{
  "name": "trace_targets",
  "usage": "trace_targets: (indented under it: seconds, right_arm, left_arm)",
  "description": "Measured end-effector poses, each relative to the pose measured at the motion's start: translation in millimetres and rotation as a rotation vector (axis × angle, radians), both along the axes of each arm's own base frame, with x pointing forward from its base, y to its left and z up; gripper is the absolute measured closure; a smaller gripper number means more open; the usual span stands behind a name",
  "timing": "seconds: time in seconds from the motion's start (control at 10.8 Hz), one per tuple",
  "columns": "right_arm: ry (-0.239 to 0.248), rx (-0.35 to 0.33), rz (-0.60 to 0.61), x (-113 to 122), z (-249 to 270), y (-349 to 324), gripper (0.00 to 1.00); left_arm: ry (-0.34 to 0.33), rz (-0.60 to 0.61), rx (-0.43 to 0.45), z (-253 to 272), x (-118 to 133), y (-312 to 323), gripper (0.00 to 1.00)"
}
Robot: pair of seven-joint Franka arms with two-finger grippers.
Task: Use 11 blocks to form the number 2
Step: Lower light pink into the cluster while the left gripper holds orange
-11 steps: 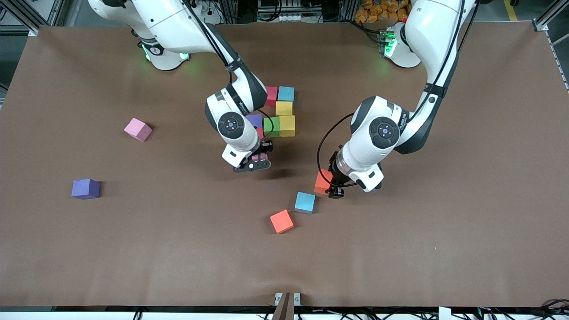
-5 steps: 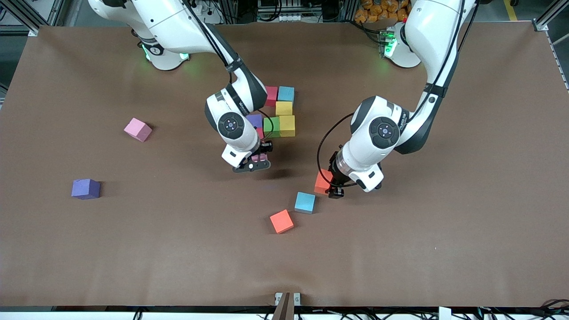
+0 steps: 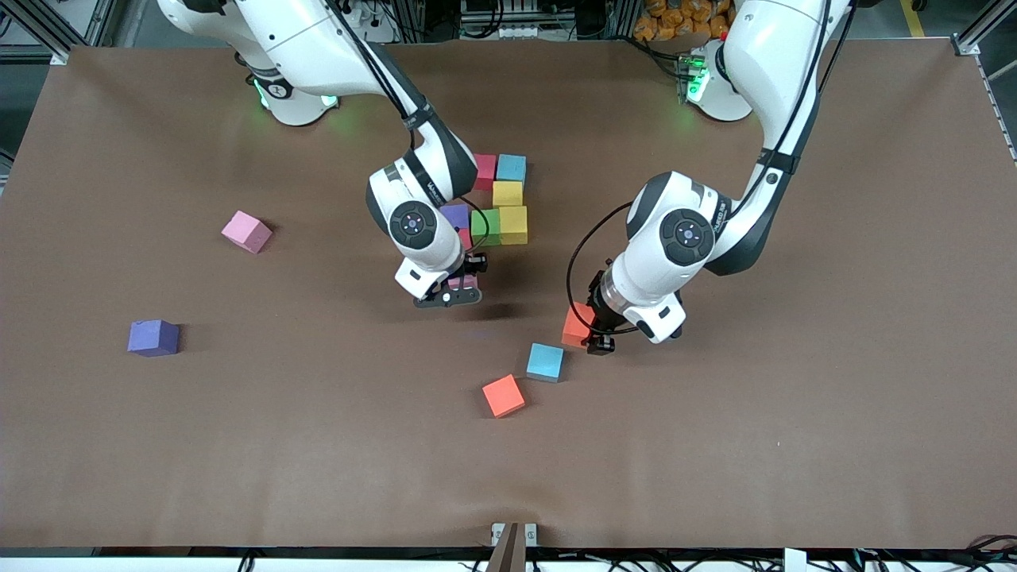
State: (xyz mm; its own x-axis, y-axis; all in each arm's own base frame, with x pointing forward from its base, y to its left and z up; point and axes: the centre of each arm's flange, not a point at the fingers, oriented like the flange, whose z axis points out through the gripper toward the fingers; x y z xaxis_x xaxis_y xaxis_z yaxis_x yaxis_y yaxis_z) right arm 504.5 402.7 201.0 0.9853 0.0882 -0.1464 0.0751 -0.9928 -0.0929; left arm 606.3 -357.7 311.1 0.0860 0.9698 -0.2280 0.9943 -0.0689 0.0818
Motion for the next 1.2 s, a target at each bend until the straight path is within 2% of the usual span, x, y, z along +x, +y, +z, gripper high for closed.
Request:
trace_targets:
  seconds: [0.74,1.2]
  right_arm:
    - [-0.001,-0.006,0.003,-0.1,-0.3,-0.4,0.44]
    - [-0.001,-0.008,0.004,0.2,-0.4,-0.8,0.44]
  left_arm:
    - [-0.011,0.001,-0.005,0.8,0.5,-1.4,0.37]
    - [0.005,0.05,-0.008,-1.7,-2.2,-5.9,0.37]
